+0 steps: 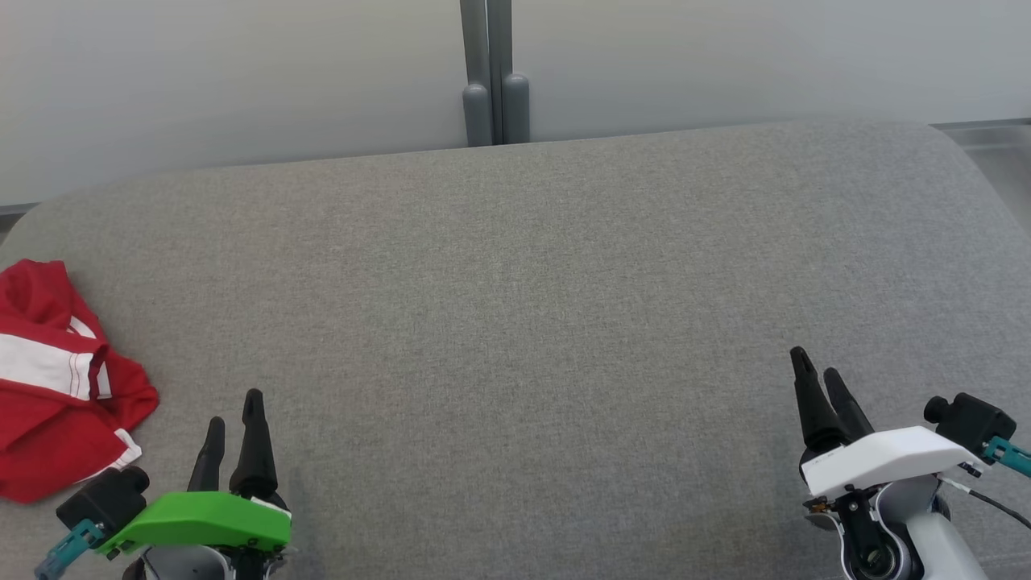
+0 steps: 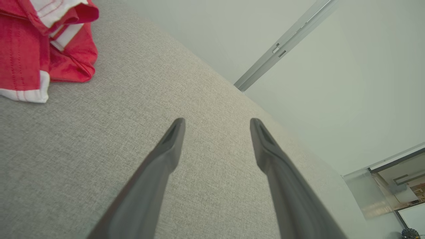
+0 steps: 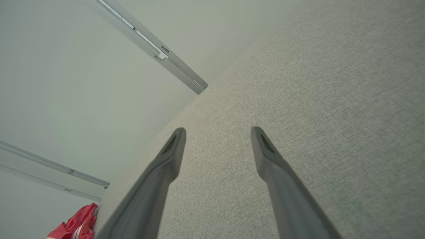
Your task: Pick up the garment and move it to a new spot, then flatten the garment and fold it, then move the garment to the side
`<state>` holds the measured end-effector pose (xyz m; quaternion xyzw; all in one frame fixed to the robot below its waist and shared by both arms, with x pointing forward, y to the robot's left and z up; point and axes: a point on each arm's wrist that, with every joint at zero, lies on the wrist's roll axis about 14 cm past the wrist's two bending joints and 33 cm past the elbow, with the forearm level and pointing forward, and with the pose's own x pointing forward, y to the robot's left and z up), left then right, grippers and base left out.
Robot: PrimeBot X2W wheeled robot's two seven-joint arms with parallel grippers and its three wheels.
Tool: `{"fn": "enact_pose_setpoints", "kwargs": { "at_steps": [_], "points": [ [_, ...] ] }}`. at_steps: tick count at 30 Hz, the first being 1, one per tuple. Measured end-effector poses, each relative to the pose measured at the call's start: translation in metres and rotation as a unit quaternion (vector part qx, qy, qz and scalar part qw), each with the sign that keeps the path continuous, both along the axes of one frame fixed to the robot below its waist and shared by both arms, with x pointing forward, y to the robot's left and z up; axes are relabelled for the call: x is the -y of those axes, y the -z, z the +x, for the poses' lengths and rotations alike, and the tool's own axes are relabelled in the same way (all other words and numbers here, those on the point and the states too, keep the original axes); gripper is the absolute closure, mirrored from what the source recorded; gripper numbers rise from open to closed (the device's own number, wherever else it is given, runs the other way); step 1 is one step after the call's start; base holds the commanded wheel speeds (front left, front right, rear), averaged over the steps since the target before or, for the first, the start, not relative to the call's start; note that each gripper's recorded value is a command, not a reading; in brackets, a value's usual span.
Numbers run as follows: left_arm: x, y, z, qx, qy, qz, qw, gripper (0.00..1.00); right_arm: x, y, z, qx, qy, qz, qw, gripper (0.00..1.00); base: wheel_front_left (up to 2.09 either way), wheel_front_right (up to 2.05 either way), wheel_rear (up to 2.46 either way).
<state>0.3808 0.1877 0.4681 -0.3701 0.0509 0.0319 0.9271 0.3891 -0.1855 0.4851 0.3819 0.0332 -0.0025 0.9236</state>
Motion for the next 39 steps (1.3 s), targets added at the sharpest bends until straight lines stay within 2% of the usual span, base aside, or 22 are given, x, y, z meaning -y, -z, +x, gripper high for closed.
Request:
{"fn": "enact_pose_setpoints", "kwargs": {
  "at_steps": [15,39],
  "points": [
    [0.005,0.0,0.001,0.007,0.019,0.092,0.996,0.0,-0.004,0.004,0.0,0.004,-0.014,-0.088,0.996,0.0,0.0,0.0,0.0],
    [0.011,-0.002,0.004,0.022,0.037,0.217,0.975,0.0,-0.011,0.0,0.002,0.03,-0.038,-0.209,0.977,0.0,0.0,0.0,0.0]
  ]
}}
